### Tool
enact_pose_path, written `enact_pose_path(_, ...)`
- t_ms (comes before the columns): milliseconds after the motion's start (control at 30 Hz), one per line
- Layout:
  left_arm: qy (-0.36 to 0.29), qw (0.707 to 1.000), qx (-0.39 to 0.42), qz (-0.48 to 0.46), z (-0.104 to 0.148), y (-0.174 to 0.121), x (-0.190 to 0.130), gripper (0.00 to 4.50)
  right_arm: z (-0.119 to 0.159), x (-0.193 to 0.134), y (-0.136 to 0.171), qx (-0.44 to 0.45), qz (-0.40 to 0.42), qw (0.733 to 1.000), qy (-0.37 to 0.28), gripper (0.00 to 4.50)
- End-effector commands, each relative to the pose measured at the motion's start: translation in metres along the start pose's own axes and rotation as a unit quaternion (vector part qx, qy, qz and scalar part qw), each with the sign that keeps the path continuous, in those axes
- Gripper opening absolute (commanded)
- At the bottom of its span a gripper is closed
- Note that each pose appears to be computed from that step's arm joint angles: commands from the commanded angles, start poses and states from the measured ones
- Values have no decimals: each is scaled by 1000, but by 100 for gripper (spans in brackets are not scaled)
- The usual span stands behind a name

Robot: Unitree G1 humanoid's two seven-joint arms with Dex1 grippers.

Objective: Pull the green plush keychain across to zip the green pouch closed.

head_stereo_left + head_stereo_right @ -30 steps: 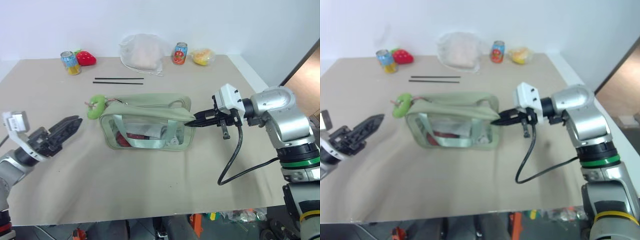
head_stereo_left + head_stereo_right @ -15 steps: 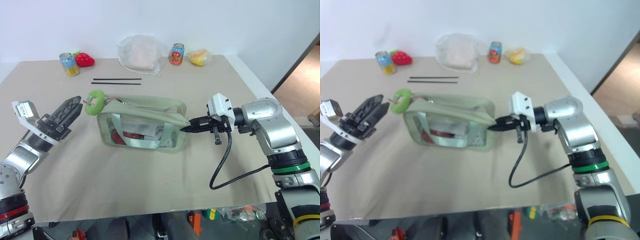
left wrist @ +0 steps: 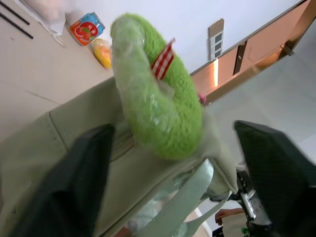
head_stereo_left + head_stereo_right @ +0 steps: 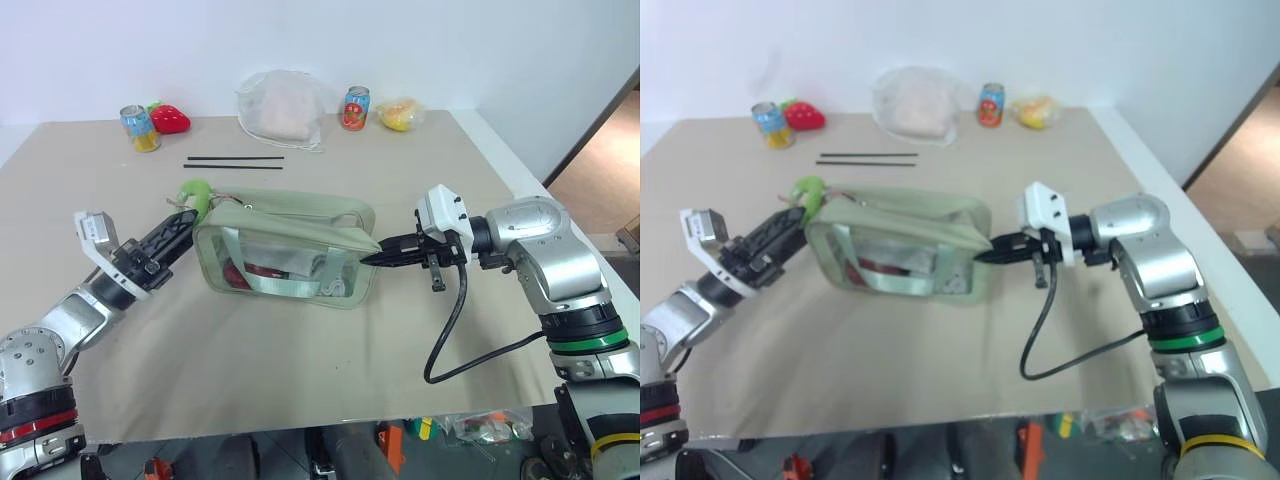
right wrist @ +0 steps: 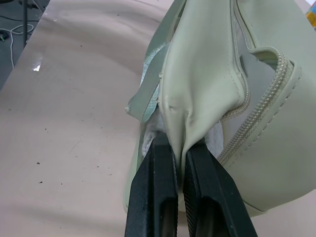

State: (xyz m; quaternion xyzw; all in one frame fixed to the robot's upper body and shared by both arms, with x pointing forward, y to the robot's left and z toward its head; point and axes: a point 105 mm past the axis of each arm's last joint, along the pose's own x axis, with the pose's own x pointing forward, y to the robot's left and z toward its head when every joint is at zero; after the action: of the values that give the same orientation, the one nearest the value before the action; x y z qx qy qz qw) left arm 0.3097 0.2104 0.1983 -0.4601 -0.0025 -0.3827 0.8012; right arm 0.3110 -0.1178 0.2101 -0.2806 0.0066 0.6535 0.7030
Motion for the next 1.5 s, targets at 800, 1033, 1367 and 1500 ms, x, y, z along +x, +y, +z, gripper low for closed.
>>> enact_pose_path(800,13,990,62,-127,2,-70,46,170,12,-4,-4,-28,-18,999,-12,0)
enact_pose_path(1033,15,994,38,-98,-8,-53,39,170,12,-3,-5,-27,-21,999,-14,0)
enact_pose_path(1367,17,998,-1,-59,-15,-35,52,170,13,-1,-6,-31,-22,999,-18,0)
enact_pose_path(1500,50,998,6,-49,-20,-31,56,170,13,-1,-6,-31,-25,999,-19,0)
